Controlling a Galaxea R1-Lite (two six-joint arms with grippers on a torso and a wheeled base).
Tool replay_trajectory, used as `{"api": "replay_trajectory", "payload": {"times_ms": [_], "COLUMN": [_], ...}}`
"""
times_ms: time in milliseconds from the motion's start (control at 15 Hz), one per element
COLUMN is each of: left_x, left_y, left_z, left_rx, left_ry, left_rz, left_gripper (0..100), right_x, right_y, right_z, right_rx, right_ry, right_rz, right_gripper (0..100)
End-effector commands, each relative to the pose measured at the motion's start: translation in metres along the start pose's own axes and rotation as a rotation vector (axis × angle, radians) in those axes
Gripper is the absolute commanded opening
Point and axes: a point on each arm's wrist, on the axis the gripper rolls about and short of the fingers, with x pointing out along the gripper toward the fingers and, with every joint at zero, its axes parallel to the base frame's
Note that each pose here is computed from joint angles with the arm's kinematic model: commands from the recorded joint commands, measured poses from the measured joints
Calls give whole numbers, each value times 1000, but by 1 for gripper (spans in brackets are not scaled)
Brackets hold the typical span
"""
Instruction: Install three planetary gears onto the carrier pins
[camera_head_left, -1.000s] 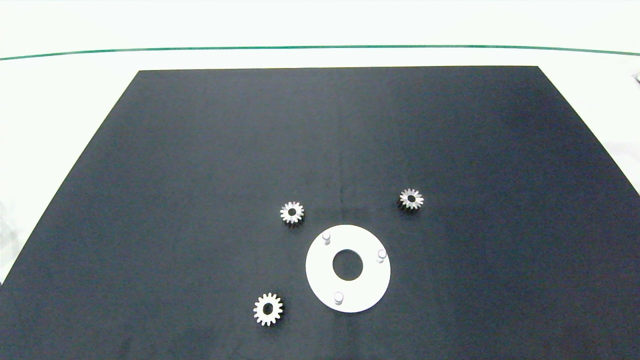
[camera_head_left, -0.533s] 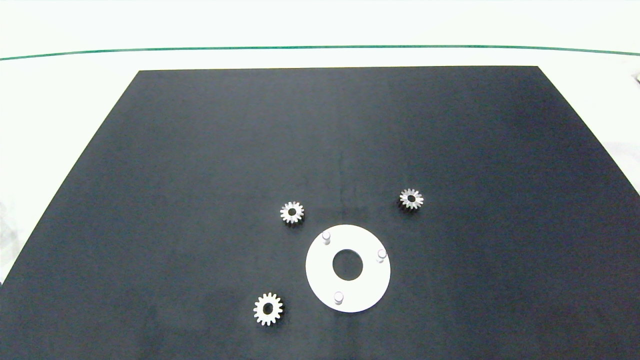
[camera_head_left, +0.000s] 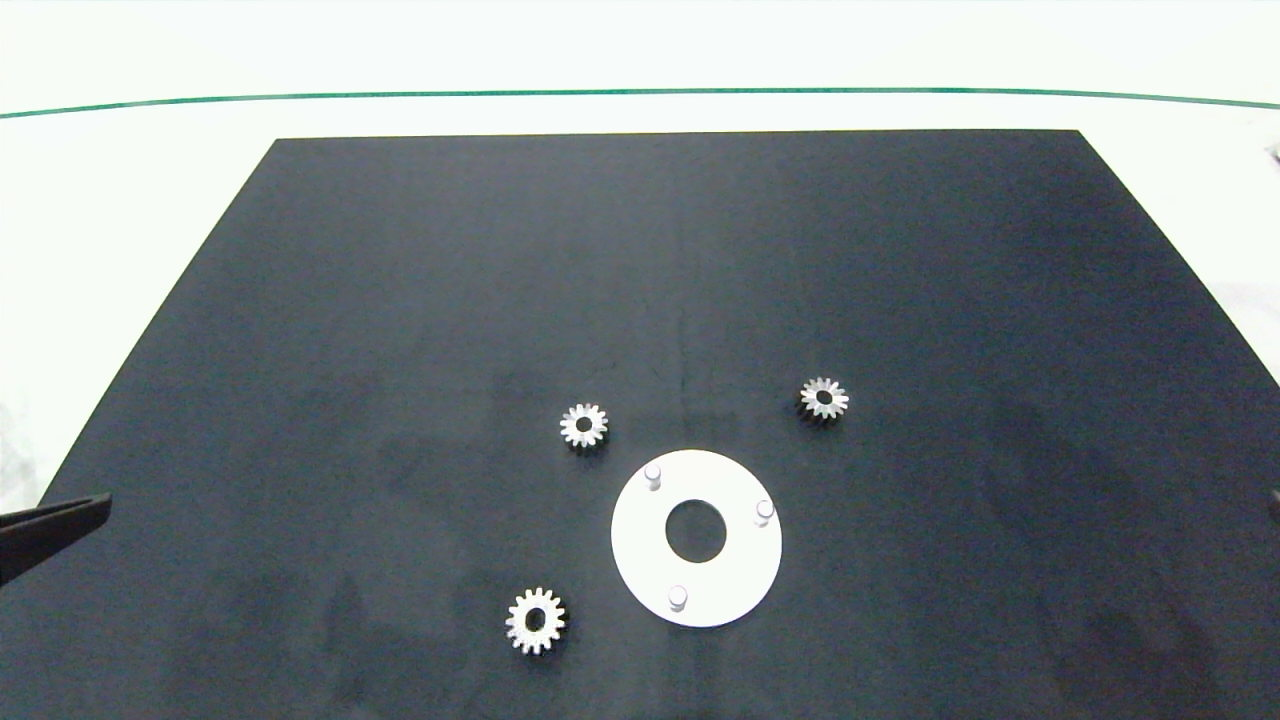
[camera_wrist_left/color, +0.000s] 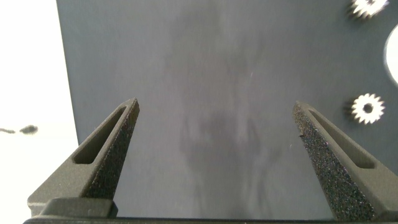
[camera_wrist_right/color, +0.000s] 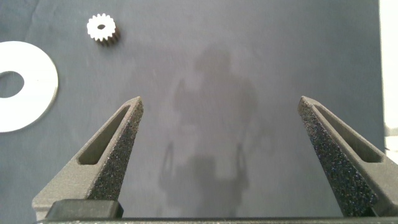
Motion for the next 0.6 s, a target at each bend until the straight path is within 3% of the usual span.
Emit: {"api": "replay_trajectory", "payload": {"times_ms": [67,267,600], "left_x": [22,20,16], "left_y": [9,9,8], "left_z": [19,18,18], "left_rx": [-30,-30,-27], "left_ry": [65,61,46], "left_rz": [30,34,36], "left_gripper": [100,100,100], "right_x": [109,139,174], "right_y": [20,51,93], "right_z": [41,44,40], "right_rx": [-46,-131,-205], "right_ry": [174,214,279], "right_rz": [181,289,328], "right_gripper": [100,100,100]}}
